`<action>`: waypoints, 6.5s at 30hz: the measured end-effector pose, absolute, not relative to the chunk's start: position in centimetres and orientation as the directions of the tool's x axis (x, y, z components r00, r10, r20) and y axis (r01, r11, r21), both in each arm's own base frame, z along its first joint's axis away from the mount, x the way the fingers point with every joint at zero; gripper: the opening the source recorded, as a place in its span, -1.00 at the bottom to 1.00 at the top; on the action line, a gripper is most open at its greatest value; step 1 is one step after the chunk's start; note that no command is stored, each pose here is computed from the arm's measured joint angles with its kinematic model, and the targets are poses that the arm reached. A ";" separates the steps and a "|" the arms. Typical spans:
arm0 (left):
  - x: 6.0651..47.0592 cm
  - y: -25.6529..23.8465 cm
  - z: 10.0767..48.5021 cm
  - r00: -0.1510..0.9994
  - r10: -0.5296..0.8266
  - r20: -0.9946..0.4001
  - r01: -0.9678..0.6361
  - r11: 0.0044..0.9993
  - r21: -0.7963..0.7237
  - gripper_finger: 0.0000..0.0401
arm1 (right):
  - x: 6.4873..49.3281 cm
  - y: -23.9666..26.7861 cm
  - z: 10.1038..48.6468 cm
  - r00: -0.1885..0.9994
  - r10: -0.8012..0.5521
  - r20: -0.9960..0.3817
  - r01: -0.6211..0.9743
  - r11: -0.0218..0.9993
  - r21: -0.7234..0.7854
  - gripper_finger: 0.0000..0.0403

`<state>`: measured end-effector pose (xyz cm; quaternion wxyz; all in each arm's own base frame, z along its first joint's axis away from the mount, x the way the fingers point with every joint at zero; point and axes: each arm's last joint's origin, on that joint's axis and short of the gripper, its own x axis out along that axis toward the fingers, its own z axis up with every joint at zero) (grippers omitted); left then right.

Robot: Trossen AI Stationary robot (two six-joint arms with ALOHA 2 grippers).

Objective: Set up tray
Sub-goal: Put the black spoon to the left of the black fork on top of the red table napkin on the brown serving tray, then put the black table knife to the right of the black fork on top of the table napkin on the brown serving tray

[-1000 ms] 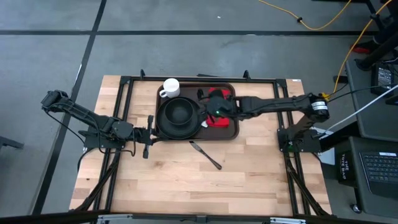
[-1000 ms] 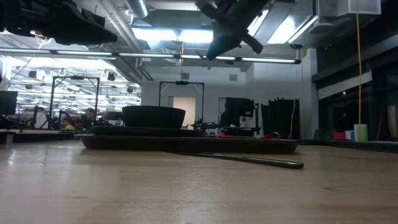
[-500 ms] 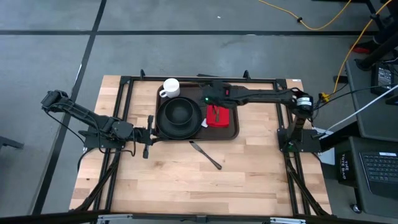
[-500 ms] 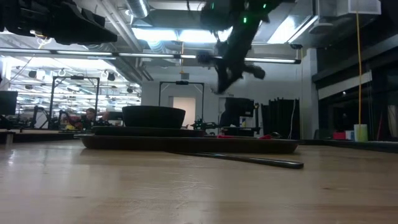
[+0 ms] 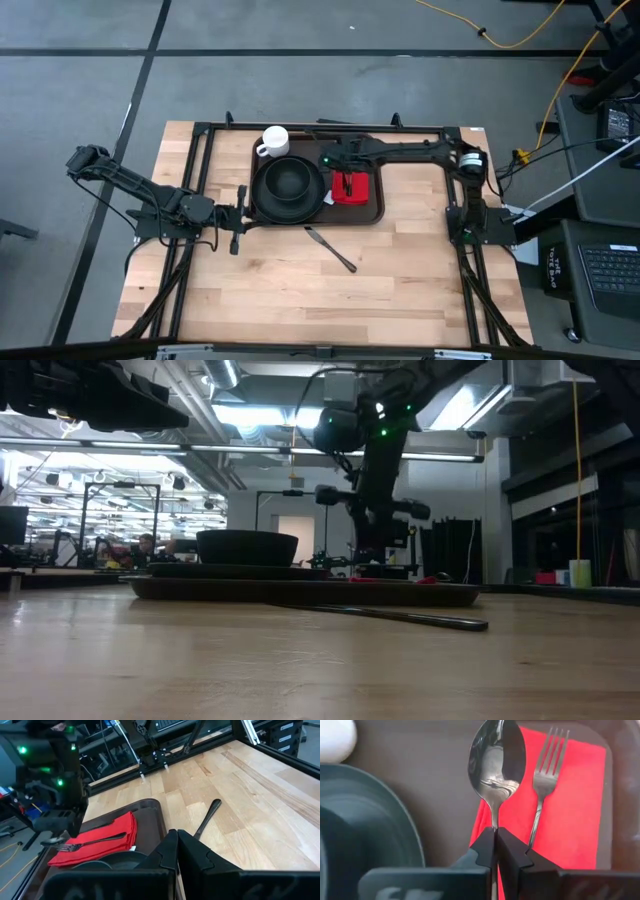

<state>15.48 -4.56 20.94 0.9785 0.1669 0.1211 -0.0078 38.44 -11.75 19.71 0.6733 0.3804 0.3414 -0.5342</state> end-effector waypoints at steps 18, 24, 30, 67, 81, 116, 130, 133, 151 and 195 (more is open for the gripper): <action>15.5 -4.6 20.9 0.971 0.025 -0.239 0.056 0.944 0.324 -0.98 | 38.4 -13.2 18.2 0.146 -0.470 -0.870 0.986 -0.004 0.168 -0.92; 15.5 -4.6 20.9 0.971 0.025 -0.239 0.055 0.944 0.324 -0.98 | 38.9 -13.3 17.4 0.156 -0.483 -0.862 0.985 0.014 0.171 -0.92; 15.5 -4.6 20.9 0.971 0.024 -0.239 0.057 0.944 0.324 -0.99 | 39.2 -13.7 15.5 0.130 -0.452 -0.882 0.990 0.013 0.139 -0.92; 15.5 -4.6 20.9 0.971 0.024 -0.239 0.056 0.945 0.323 -0.99 | 38.9 -14.4 14.7 0.091 -0.459 -0.884 0.994 -0.007 0.106 -0.74; 15.5 -4.6 20.9 0.971 0.024 -0.239 0.041 0.964 0.261 -0.99 | 39.0 -14.6 15.1 0.090 -0.474 -0.876 0.996 0.034 0.084 -0.70; 15.5 -4.9 20.9 0.964 -0.092 -0.248 0.126 0.984 0.126 -0.99 | 29.9 9.3 26.6 0.570 -0.527 -0.630 0.667 0.745 -0.019 -0.97; 15.5 -5.0 21.0 0.964 -0.117 -0.240 0.149 0.982 0.118 -0.99 | 27.2 14.5 21.2 0.689 -0.223 -0.689 0.443 0.883 0.158 -0.96; 15.5 -5.0 21.1 0.966 -0.112 -0.231 0.138 0.986 0.097 -0.99 | 27.6 15.1 21.3 0.729 -0.164 -0.665 0.394 0.894 0.212 -0.95; 17.1 -8.6 19.7 0.969 -0.117 -0.216 0.114 0.993 -0.027 -0.99 | 26.4 17.4 21.1 0.712 -0.014 -0.702 0.256 0.936 0.241 -0.98; 25.1 -13.9 20.9 0.862 -0.024 -0.506 0.053 0.998 0.043 -0.99 | 29.1 17.6 13.9 0.590 -0.076 -0.804 0.310 0.941 0.139 -0.98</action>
